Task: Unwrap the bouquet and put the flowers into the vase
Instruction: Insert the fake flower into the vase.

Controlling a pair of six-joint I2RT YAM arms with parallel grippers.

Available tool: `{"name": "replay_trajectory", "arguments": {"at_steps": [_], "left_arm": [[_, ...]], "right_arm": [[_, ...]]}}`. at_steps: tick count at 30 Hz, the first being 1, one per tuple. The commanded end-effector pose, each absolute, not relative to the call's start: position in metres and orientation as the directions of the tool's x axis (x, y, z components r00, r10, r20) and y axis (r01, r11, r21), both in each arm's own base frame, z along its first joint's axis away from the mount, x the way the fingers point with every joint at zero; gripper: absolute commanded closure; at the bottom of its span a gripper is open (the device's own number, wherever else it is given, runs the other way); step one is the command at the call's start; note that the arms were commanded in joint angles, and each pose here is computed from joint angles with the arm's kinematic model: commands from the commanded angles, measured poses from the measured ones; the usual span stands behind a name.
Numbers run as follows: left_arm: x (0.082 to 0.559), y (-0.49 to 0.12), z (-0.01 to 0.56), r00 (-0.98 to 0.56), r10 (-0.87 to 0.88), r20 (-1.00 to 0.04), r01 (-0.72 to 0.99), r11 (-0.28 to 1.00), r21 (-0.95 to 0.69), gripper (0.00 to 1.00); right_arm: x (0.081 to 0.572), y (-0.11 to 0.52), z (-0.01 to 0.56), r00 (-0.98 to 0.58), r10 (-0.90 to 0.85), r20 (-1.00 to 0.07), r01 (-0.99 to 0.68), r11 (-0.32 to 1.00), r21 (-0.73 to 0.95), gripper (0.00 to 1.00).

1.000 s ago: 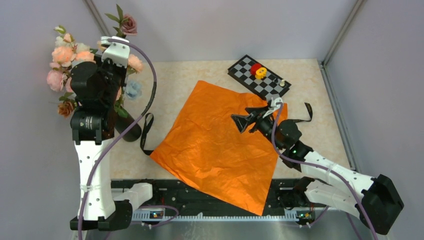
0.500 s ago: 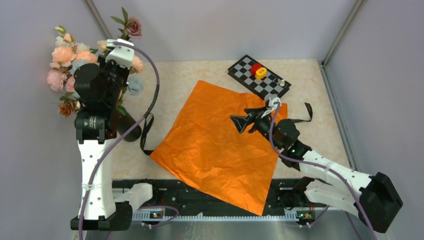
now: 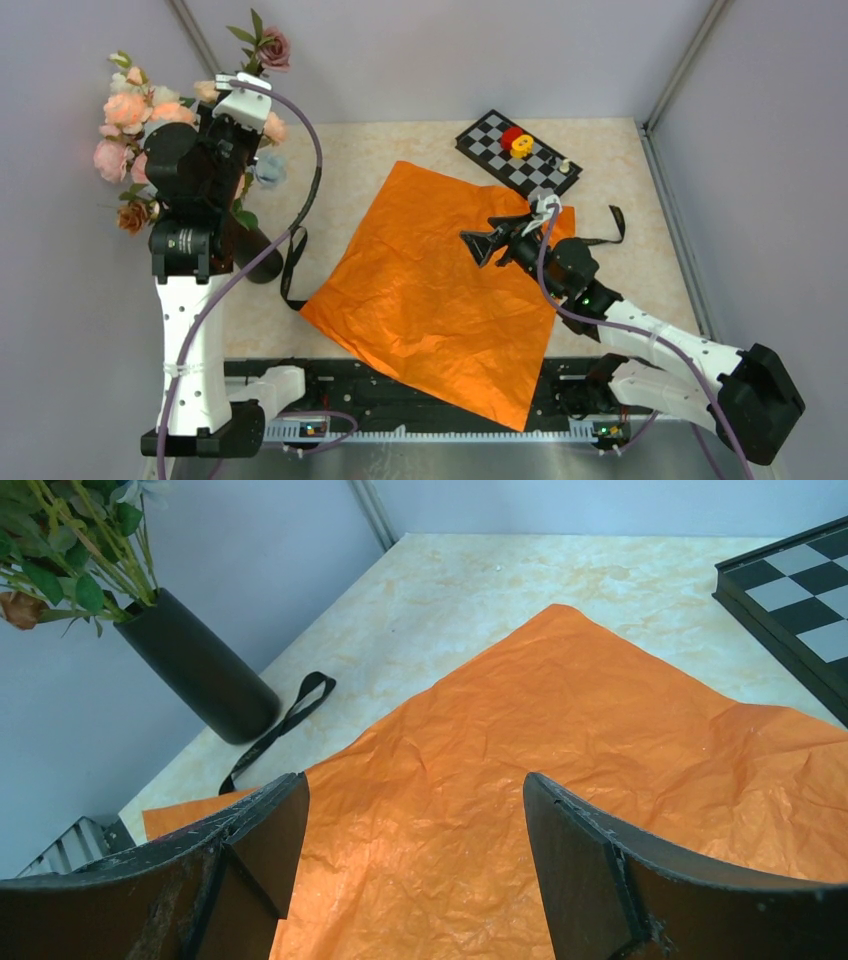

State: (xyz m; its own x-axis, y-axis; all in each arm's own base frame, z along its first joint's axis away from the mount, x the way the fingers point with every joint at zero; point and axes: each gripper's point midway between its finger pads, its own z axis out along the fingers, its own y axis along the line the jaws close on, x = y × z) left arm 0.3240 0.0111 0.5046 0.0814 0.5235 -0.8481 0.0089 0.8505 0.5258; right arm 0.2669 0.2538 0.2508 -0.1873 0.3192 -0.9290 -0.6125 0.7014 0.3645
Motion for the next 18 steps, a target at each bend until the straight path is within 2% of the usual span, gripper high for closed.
{"name": "replay_trajectory", "arguments": {"at_steps": [1,11,18], "left_arm": [[0.316,0.010,0.540,0.173,0.537,-0.825,-0.042,0.841,0.539,1.00],[0.312,0.012,0.540,0.153,0.532,-0.833,-0.036,0.845,0.534,1.00],[0.318,0.023,0.510,0.076,0.540,-0.838,-0.066,0.841,0.536,1.00]], "right_arm": [[0.270,0.256,0.284,-0.129,0.376,-0.918,-0.639,0.676,0.367,0.20],[0.269,0.256,0.283,-0.134,0.373,-0.918,-0.640,0.675,0.367,0.20],[0.269,0.256,0.282,-0.137,0.377,-0.916,-0.640,0.672,0.372,0.20]]}}
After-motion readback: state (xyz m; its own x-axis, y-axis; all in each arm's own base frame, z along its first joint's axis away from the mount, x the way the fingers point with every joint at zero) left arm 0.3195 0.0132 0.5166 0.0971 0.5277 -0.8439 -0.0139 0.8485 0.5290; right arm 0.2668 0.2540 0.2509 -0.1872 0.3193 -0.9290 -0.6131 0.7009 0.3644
